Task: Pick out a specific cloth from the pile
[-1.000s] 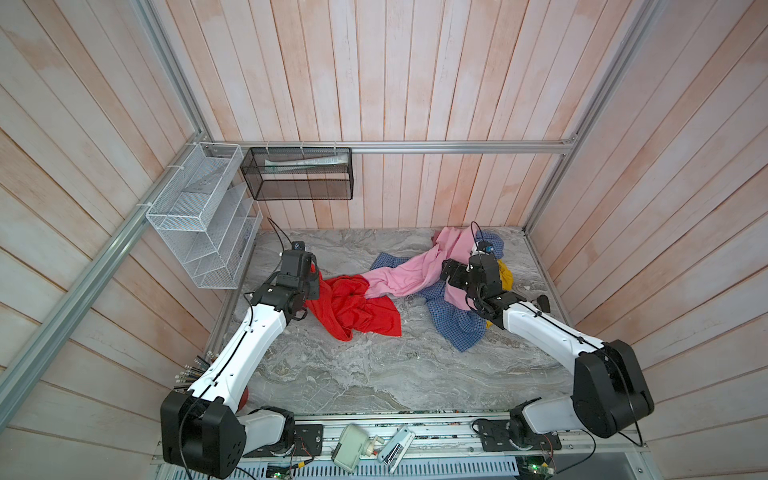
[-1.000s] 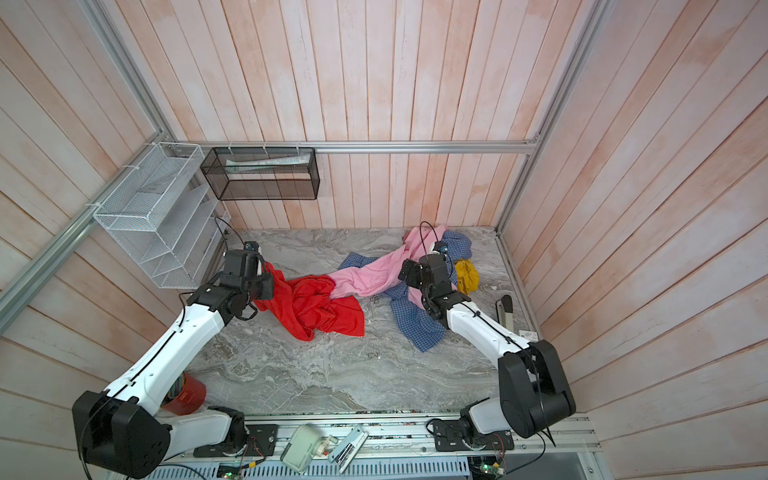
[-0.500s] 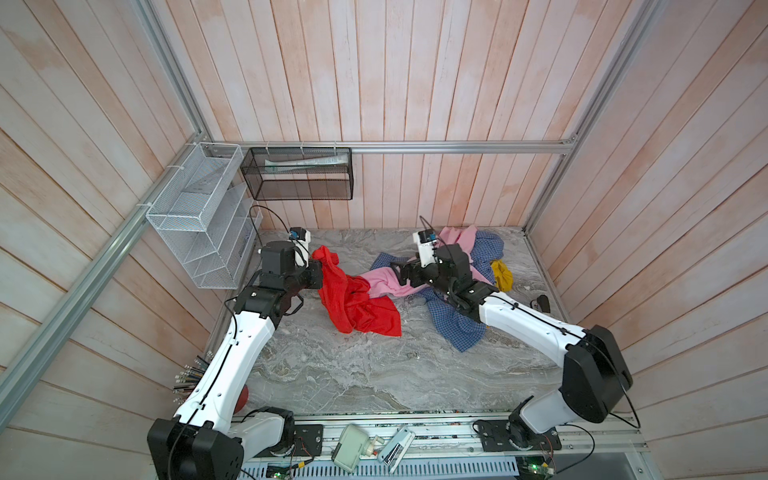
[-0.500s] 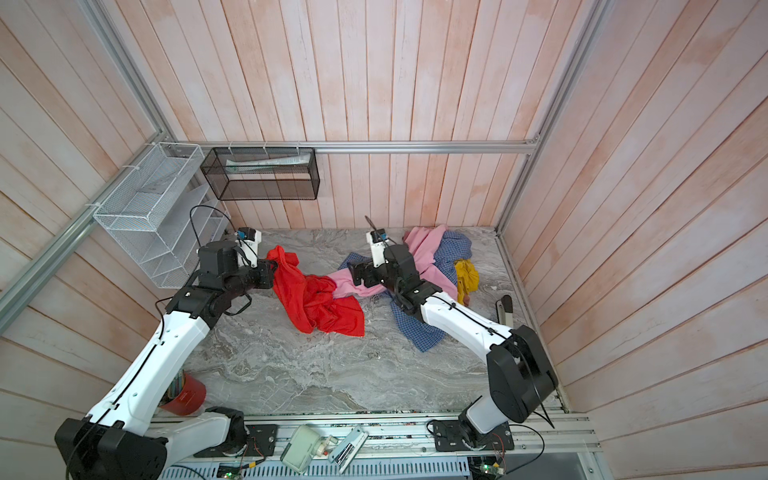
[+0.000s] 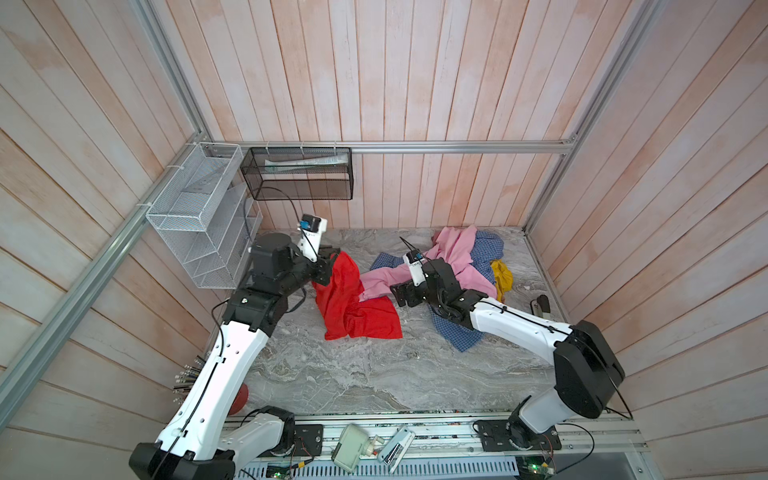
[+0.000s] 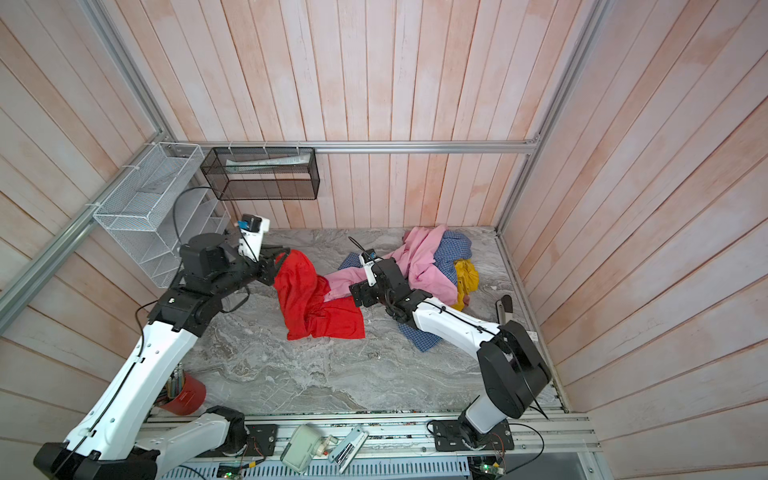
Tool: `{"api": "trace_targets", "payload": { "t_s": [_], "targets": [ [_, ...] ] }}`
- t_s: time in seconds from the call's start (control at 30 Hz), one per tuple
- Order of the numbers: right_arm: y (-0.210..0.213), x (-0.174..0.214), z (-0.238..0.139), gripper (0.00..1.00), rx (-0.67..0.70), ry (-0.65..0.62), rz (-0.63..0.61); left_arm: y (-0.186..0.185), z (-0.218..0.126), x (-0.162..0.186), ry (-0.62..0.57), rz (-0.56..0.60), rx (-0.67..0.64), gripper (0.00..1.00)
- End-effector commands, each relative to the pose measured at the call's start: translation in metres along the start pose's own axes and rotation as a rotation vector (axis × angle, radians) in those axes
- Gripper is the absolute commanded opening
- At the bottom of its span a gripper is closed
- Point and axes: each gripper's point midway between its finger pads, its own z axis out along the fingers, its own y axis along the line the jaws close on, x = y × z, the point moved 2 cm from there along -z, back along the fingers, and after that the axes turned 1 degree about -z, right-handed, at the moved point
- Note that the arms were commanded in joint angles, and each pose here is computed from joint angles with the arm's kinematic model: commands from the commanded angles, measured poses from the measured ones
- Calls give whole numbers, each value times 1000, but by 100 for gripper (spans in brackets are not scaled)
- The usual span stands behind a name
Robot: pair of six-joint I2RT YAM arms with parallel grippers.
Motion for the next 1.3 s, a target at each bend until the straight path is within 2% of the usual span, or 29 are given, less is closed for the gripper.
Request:
{"api": "trace_targets", "payload": {
  "t_s": [0.0,0.13,0.2,0.27,0.33,0.37,0.4,0.43,0.53,0.7,0.8,0.93,1.07,1.27],
  "targets": [
    [-11,-2,-12,92,53,-5,23,-32,31,52,141,45,154,18],
    [-28,8,-18,92,142,18,47,-59,58,104,282,77,199,17],
    [-33,7,-22,92,149,2,75,-49,69,123,340,47,101,12],
    [-36,7,-25,93,152,-4,91,-31,70,124,348,-3,-7,11],
    [-40,11,-24,93,166,11,97,-13,65,116,305,-69,-91,24],
    [-40,12,-24,93,170,18,97,-5,62,113,283,-92,-106,34],
    [-42,14,-23,93,177,28,99,5,58,112,265,-137,-135,49],
    [-42,16,-22,93,181,37,98,10,56,114,267,-157,-144,59],
    [-45,20,-20,94,198,55,101,1,61,132,344,-109,-60,70],
    [-45,19,-18,95,193,52,108,-9,79,177,538,-106,26,75],
    [-45,20,-17,95,192,56,111,-10,89,198,640,-87,22,78],
    [-46,24,-16,96,199,66,111,-26,103,219,709,24,34,82],
    [-47,26,-17,96,208,76,118,-43,113,239,776,67,38,82],
    [-50,32,-17,96,219,84,120,-49,130,282,891,138,-57,82]
  ]
}}
